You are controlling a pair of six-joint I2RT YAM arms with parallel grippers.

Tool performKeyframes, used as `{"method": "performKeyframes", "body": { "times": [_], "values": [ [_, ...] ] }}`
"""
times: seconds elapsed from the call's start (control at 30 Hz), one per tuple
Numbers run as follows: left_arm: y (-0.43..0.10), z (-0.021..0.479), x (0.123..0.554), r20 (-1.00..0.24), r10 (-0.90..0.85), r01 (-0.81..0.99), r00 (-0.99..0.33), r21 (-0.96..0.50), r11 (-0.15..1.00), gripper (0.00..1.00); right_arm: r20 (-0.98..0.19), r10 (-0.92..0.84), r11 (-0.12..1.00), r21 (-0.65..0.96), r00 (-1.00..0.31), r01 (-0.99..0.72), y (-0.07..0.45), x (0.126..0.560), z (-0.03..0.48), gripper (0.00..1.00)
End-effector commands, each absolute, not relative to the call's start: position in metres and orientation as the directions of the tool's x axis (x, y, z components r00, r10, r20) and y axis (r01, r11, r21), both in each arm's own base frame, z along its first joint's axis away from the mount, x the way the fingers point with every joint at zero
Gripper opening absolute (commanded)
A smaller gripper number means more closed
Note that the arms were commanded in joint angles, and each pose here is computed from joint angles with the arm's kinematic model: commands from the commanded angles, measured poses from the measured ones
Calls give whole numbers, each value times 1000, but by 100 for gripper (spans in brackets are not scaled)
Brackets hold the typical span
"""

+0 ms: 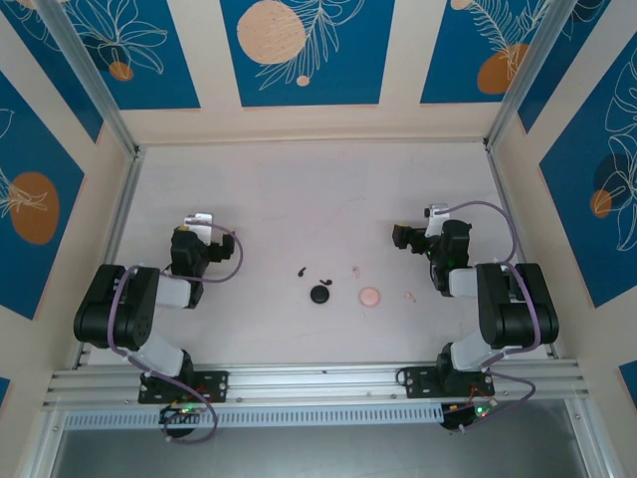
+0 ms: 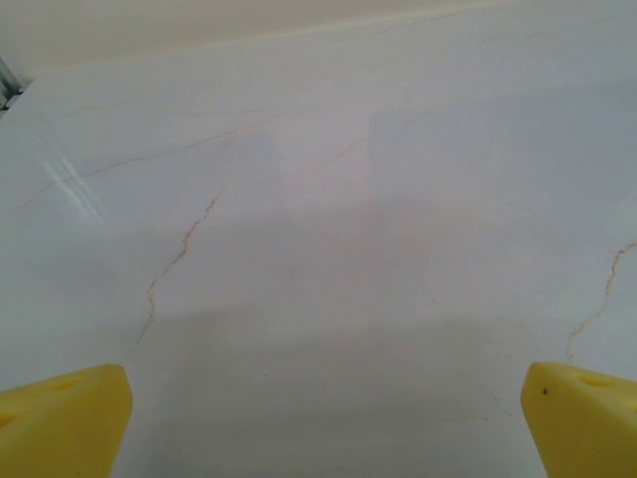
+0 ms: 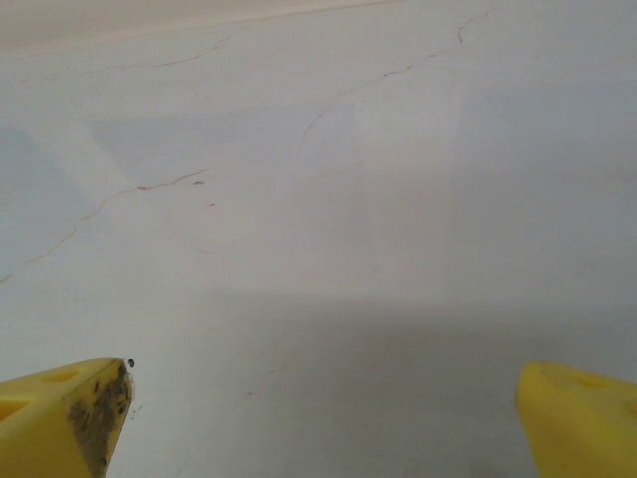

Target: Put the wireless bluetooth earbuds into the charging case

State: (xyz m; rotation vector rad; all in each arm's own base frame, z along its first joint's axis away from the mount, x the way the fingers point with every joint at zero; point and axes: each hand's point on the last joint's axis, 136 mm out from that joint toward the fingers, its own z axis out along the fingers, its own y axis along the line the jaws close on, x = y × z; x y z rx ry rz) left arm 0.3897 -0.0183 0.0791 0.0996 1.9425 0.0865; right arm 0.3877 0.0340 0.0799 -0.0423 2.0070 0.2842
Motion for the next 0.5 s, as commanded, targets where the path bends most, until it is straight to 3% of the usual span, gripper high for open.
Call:
{"method": "performKeyframes", "body": {
  "times": [0.0,0.3,0.47],
  "values": [
    [-22,92,397,-937,112,47,-330,102,994,100,-916,78,970,160,-393,-181,34,395,95,99],
    [-21,92,396,-938,113,46,-327,104,994,100,-919,79,971,158,-386,-178,33,395,97,99],
    [-21,107,398,-930,118,43,-348,110,993,99,-885,105,980,171,-454,-106,25,402,121,99]
  ]
}}
